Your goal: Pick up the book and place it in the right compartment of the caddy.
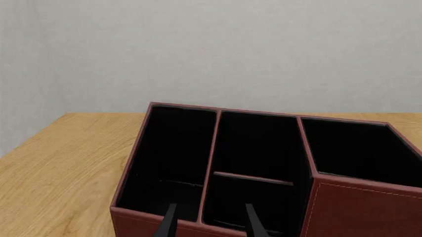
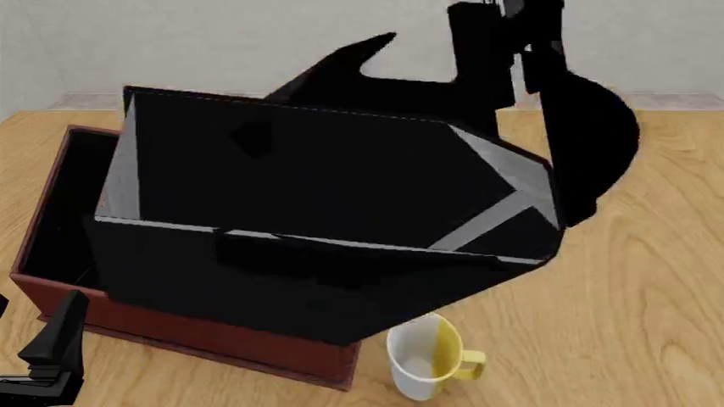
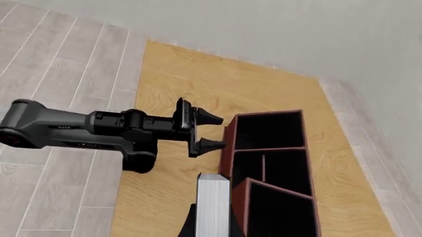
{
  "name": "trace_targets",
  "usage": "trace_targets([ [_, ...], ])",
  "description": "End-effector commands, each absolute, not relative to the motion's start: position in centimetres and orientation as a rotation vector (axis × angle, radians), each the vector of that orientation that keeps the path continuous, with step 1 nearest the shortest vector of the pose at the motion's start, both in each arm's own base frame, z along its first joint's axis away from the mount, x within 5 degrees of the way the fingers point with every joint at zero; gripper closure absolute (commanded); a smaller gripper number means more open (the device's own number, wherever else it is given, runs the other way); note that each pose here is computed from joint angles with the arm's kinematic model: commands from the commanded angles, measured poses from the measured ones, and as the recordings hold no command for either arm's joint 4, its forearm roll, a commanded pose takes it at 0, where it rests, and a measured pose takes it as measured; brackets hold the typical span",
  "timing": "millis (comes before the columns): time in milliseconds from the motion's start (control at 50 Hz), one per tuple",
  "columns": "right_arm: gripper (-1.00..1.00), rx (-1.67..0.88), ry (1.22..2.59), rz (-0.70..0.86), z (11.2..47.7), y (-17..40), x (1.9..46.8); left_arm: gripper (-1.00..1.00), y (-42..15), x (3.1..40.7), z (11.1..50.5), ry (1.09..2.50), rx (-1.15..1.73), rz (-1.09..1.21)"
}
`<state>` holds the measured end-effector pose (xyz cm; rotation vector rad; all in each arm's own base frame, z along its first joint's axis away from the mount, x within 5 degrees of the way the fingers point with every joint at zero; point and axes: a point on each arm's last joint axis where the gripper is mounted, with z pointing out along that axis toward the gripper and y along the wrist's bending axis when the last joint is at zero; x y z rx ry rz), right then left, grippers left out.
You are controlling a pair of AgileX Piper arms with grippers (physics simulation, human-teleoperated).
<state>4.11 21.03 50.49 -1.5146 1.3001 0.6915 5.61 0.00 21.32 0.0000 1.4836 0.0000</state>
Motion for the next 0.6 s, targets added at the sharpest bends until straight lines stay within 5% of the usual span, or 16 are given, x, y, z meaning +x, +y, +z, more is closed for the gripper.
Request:
trace_targets([
  [20,1.00,-1.453,1.270,0.710,54.6,20.7,4.2,-1.00,0.0,5.6,21.3,1.484,0.000,0.000],
  [600,1.00,-1.461,1.471,0.631,53.0,25.6,7.5,-1.00,0.0,5.6,21.3,1.484,0.000,0.000],
])
